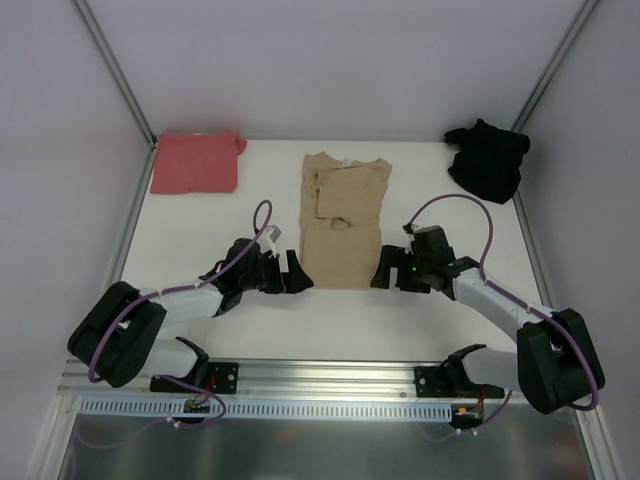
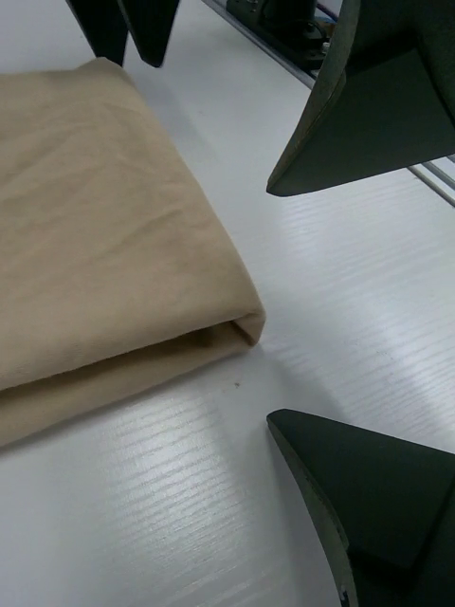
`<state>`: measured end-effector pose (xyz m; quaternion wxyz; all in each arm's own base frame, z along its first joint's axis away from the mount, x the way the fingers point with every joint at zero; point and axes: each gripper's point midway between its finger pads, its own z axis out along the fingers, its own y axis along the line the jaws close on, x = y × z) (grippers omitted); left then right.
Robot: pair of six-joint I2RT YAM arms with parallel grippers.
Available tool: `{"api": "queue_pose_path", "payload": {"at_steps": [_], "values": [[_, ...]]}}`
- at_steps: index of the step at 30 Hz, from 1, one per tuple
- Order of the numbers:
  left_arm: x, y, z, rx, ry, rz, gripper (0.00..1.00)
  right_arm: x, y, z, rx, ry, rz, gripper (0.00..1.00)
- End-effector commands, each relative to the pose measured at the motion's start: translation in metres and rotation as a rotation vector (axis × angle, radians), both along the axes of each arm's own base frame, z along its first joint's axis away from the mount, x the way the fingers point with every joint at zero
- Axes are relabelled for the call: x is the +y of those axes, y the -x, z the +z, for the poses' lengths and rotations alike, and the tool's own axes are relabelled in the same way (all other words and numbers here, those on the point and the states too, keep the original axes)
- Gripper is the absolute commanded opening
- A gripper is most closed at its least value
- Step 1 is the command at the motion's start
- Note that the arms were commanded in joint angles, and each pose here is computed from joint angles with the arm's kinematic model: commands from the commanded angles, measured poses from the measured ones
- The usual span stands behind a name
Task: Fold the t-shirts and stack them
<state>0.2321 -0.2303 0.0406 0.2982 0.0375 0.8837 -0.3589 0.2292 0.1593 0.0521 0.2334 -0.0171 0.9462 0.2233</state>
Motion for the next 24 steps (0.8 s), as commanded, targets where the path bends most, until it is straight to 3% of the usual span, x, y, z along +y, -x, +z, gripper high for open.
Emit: {"api": "queue_pose_path", "payload": {"at_steps": [1, 9, 17, 20, 21, 23, 24], "values": [[-0.011, -0.001, 0.012, -0.018, 0.098, -0.021, 0.99, 0.019, -0.008, 0.003, -0.025, -0.09, -0.004, 0.99], [-0.017, -0.008, 0.001, 0.007, 0.117, -0.007, 0.99, 0.036, -0.008, -0.011, 0.003, -0.123, 0.01, 0.96], [-0.025, -0.008, -0.007, 0.048, 0.143, -0.018, 0.95, 0.047, -0.014, -0.017, 0.004, -0.145, 0.017, 0.8], [-0.026, -0.008, -0.01, 0.058, 0.143, -0.024, 0.76, 0.049, -0.015, -0.02, 0.009, -0.15, 0.016, 0.73], [-0.027, -0.008, -0.011, 0.06, 0.144, -0.026, 0.52, 0.051, -0.015, -0.02, 0.01, -0.152, 0.019, 0.7], [-0.028, -0.006, -0.011, 0.065, 0.144, -0.035, 0.26, 0.053, -0.015, -0.021, 0.011, -0.163, 0.021, 0.54], [-0.028, -0.006, -0.012, 0.066, 0.143, -0.037, 0.06, 0.053, -0.015, -0.021, 0.011, -0.166, 0.023, 0.45]]}}
